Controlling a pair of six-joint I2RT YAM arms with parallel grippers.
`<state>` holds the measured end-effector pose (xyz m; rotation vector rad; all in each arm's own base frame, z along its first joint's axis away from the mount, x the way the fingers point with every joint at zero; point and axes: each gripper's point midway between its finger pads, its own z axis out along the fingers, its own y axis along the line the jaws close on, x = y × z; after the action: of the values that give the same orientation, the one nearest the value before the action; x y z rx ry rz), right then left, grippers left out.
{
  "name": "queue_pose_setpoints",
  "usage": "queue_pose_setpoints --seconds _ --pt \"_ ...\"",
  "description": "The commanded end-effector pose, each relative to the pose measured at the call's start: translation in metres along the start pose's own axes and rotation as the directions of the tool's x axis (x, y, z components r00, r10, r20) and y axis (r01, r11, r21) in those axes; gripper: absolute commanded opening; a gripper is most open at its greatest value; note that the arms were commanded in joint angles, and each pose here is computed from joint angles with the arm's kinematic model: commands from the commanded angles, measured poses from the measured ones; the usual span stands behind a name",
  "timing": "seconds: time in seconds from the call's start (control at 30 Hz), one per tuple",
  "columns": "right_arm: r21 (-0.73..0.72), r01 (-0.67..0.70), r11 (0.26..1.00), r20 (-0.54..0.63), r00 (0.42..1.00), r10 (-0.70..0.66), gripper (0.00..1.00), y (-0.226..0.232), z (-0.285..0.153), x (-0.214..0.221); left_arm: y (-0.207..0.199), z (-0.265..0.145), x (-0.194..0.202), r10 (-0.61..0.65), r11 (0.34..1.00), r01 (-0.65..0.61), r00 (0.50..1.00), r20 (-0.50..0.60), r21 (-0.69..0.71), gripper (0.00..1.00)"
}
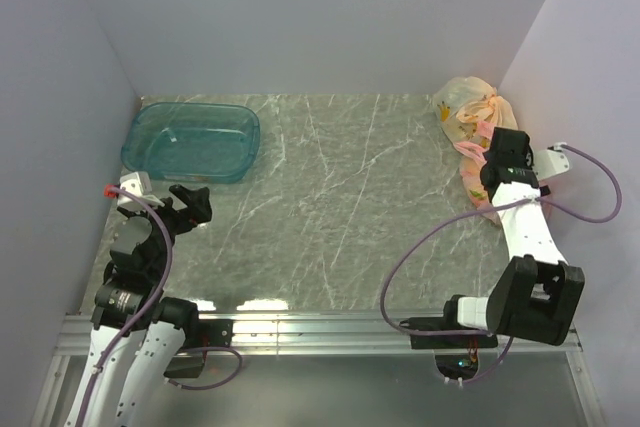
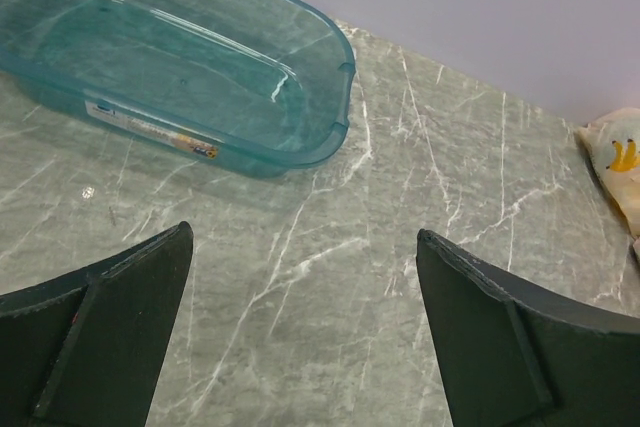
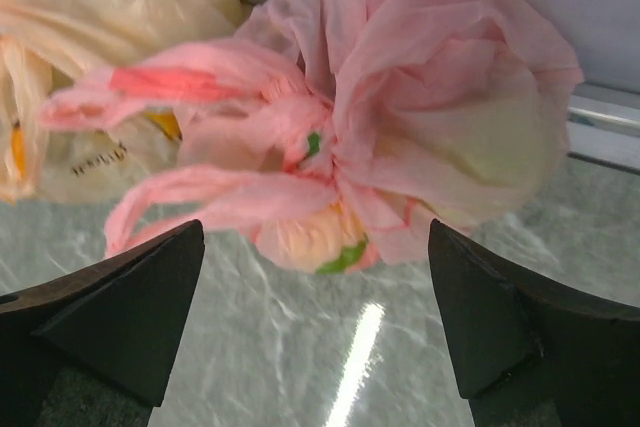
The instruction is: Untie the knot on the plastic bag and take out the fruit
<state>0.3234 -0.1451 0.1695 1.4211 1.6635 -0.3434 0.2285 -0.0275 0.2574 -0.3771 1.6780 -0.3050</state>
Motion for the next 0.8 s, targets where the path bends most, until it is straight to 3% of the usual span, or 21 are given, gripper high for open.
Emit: queue_pose_setpoints --seconds 0.0,0.2,0.3,0.33,0.37,0.43,0.47,0.57,0.77 --pt "-0.034 -0.19 0.981 0.058 0.98 0.192 0.99 0.013 0.023 -0.021 -0.006 -0.002 -0.008 0.016 0.999 -0.017 0.999 0.031 0.031 0.99" --pt "0.054 -0.241 0.969 -0.036 0.969 0.243 0.98 -0.003 0.077 0.018 -0.007 0.0 -0.006 0.022 0.999 -0.023 0.999 0.028 0.032 1.0" --pt "0.06 -0.252 0.966 -0.051 0.966 0.255 0.9 -0.007 0.086 0.029 -0.007 0.001 -0.006 0.024 0.999 -0.025 0.999 0.028 0.029 0.99" --pt "0.06 -0.238 0.969 -0.058 0.969 0.242 0.84 -0.009 0.087 0.033 -0.007 0.001 -0.007 0.026 0.999 -0.027 0.999 0.028 0.027 0.99" --pt "0.057 -0.238 0.97 -0.06 0.969 0.241 0.68 -0.009 0.087 0.034 -0.006 0.001 -0.006 0.028 0.999 -0.029 0.999 0.028 0.025 0.99" --pt "0.059 -0.225 0.973 -0.073 0.971 0.229 0.46 -0.011 0.085 0.037 -0.006 0.001 -0.006 0.033 0.999 -0.033 0.999 0.028 0.025 0.99" --pt "0.051 -0.197 0.979 -0.085 0.976 0.201 0.26 -0.011 0.082 0.039 -0.007 0.001 -0.007 0.032 0.999 -0.033 0.999 0.029 0.027 0.99" --pt "0.023 -0.136 0.99 -0.103 0.985 0.138 0.0 -0.009 0.066 0.043 -0.008 0.001 -0.006 0.035 0.999 -0.036 0.999 0.027 0.035 0.99" --pt "-0.124 -0.006 0.992 -0.112 0.994 -0.008 0.0 0.016 0.014 0.059 -0.013 0.003 -0.001 0.041 0.997 -0.041 0.999 0.004 0.063 0.98"
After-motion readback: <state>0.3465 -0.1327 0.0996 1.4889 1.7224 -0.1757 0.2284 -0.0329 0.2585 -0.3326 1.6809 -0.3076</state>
